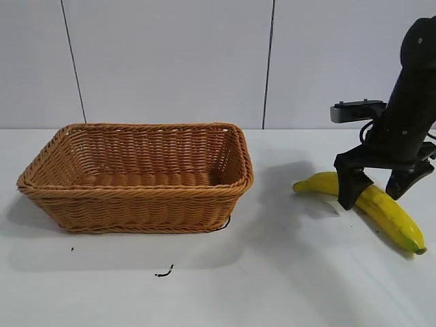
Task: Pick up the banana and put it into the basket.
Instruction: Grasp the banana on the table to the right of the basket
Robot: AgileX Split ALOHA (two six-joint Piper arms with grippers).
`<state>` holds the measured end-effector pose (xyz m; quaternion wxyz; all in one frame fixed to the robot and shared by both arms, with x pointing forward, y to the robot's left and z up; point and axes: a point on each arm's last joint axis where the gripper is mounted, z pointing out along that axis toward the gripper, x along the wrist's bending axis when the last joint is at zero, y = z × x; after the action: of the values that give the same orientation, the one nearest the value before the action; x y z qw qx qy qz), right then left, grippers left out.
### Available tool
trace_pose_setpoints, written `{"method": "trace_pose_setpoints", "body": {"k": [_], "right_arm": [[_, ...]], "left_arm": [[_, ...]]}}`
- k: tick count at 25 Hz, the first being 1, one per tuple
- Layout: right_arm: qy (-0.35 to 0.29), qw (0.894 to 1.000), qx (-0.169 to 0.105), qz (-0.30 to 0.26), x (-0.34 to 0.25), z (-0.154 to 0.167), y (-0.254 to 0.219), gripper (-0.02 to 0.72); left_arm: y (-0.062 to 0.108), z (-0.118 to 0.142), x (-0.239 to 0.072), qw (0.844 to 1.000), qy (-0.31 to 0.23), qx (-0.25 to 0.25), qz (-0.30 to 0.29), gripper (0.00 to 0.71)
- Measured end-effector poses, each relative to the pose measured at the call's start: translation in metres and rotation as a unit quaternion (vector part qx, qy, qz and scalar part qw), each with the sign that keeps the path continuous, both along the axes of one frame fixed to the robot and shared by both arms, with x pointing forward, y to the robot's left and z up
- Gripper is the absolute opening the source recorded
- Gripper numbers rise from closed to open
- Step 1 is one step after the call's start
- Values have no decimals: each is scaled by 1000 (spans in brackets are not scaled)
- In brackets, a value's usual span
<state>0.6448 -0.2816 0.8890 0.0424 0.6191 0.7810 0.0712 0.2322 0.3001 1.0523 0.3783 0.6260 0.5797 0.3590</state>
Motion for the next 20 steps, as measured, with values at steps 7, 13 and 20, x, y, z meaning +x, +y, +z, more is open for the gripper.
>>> {"method": "trace_pose_setpoints", "body": {"k": [7, 13, 20], "right_arm": [[3, 1000, -6, 4, 0, 1, -1, 290], [1, 1000, -5, 7, 3, 28, -1, 290], [-26, 1000, 0, 5, 16, 108, 0, 290]], "left_arm": [[0, 0, 0, 1000, 0, 0, 0, 635], [0, 0, 0, 1000, 0, 0, 0, 635], [0, 0, 0, 1000, 0, 0, 0, 635]]}}
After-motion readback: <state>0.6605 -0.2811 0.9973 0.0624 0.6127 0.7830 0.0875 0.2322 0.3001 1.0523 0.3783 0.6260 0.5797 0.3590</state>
